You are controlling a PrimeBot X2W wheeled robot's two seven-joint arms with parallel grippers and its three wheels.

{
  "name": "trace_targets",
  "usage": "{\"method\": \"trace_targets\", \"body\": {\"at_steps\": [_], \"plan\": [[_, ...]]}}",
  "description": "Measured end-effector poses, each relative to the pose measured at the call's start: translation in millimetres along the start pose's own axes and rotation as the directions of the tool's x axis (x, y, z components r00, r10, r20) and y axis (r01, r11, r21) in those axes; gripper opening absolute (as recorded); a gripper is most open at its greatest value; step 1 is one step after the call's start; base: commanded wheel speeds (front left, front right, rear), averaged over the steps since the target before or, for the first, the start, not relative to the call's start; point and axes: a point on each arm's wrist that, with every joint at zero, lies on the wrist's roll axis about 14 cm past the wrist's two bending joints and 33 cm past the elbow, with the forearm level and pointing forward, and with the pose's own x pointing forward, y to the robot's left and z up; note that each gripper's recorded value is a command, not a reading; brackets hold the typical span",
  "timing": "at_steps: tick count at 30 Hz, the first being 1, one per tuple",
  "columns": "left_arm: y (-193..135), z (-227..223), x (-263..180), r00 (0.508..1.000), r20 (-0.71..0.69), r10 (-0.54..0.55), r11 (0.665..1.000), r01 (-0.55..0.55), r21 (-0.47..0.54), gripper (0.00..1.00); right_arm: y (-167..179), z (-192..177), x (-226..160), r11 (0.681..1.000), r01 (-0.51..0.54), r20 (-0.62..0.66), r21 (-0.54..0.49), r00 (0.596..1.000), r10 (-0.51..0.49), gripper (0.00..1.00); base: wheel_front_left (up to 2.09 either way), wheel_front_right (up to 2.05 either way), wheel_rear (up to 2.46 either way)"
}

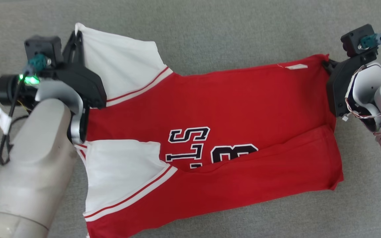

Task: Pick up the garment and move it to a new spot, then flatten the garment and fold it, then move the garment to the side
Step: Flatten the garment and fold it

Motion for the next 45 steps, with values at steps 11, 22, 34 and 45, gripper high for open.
{"method": "trace_targets", "body": {"at_steps": [11,22,34,45], "plan": [[-9,9,-62,0.995,0.098,0.032,0.983,-0.014,-0.182,0.00,21,4,-26,0.999,-0.026,0.121,-0.018,0.992,0.028,0.00,0.00,0.00,0.00],[-27,-4,-161,0.990,0.131,0.049,0.961,-0.011,-0.275,0.00,39,-35,-61,0.989,-0.015,0.112,-0.146,0.993,0.032,0.00,0.00,0.00,0.00],[-32,-27,-211,0.994,0.086,0.066,0.949,-0.036,-0.313,0.00,44,-41,-73,0.978,0.003,0.108,-0.208,0.994,0.020,0.00,0.00,0.00,0.00],[-36,-64,-234,0.997,-0.017,0.079,0.945,-0.080,-0.318,0.00,51,-59,-74,0.976,-0.008,0.071,-0.217,0.997,0.024,1.00,0.00,0.00,0.00]]}}
